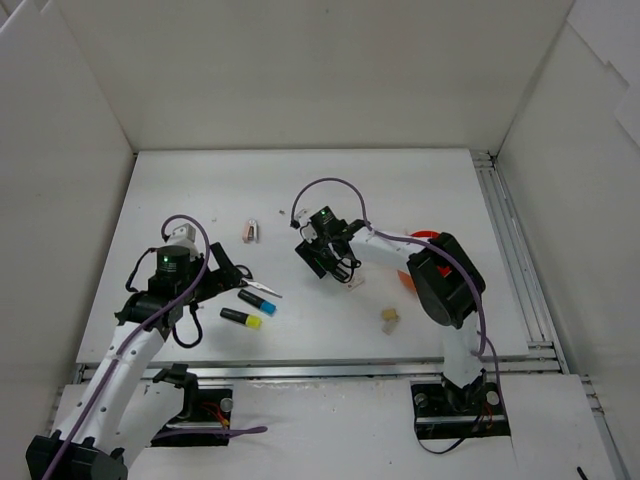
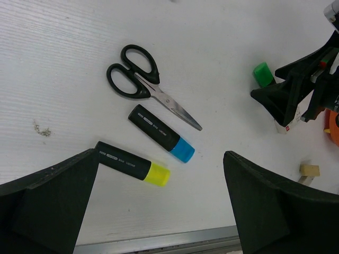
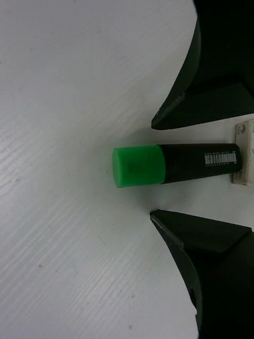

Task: Sort the stationery into containers
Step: Pick up the pen from the center of the board, then place the pen in the storage box.

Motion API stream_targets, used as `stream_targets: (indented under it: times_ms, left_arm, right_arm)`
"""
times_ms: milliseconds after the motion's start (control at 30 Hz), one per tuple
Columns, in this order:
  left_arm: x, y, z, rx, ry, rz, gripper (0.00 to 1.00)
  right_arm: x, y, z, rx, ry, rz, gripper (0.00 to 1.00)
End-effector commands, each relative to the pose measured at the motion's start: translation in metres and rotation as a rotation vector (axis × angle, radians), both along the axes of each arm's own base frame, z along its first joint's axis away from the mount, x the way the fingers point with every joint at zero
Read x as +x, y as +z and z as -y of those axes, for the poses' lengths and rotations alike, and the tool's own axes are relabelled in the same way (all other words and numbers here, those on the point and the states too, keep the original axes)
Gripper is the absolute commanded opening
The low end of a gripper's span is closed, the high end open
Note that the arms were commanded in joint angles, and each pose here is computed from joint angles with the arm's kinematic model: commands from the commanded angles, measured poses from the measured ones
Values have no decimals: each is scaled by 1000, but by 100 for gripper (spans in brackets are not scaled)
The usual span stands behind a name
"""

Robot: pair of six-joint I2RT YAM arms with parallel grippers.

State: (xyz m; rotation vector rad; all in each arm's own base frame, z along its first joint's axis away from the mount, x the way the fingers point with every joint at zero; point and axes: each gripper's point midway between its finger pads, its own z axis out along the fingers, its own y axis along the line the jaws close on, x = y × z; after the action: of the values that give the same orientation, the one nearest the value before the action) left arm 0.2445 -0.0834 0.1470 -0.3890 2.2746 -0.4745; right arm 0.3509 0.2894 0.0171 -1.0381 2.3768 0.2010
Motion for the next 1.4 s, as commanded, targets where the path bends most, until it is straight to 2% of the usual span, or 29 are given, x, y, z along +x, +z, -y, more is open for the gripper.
stream_targets:
  times_ms: [0, 100, 133, 200, 233, 267, 333, 433, 567, 667, 767, 833, 933, 1000, 1067, 1267, 1367]
  left_arm:
    - [6, 8, 0, 0, 12, 34, 100]
    - [6, 8, -2, 5, 23, 35, 100]
    - [5, 8, -3, 6, 23, 35, 100]
    - [5, 9, -4, 9, 27, 42, 99]
    - [5, 10, -3, 5, 27, 47, 100]
    - [5, 12, -4, 8, 27, 53, 99]
    - [4, 13, -4, 7, 28, 59, 100]
    - [3, 14, -5, 8, 29, 68, 100]
    - [5, 16, -4, 5, 21, 76, 99]
    - [5, 17, -2, 2, 13, 80, 100]
    - [8, 21, -1, 1, 4, 93, 100]
    - [10, 21, 0, 3, 0, 98, 100]
    - [15, 25, 3, -4, -12, 110, 100]
    - [17, 24, 6, -11, -30, 107, 99]
    - [19, 23, 10, -17, -47, 103, 100]
    - [27, 21, 16, -17, -72, 100, 100]
    - [30, 22, 17, -14, -76, 96, 99]
  right_arm:
    - [7, 13, -7, -4, 13, 20, 58]
    - [1, 10, -12, 16, 32, -10, 41]
    - [0, 8, -11, 22, 30, -20, 26]
    - [-2, 14, -15, 63, 43, -37, 15]
    - [0, 16, -12, 70, 34, -37, 4]
    - [2, 26, -14, 91, 38, -22, 0]
    - [6, 37, -12, 109, 35, 6, 0]
    - [10, 84, -13, 218, 38, 122, 0]
    - [18, 152, -11, 455, 6, 299, 0]
    - [25, 198, 20, 582, -61, 424, 0]
    - [31, 234, 60, 610, -169, 571, 0]
    - [35, 247, 92, 593, -259, 654, 0]
    - [50, 255, 154, 539, -491, 782, 0]
    - [61, 266, 191, 572, -620, 854, 0]
    - [65, 269, 204, 609, -641, 869, 0]
    - [83, 255, 250, 597, -734, 882, 0]
    - [89, 243, 254, 608, -722, 873, 0]
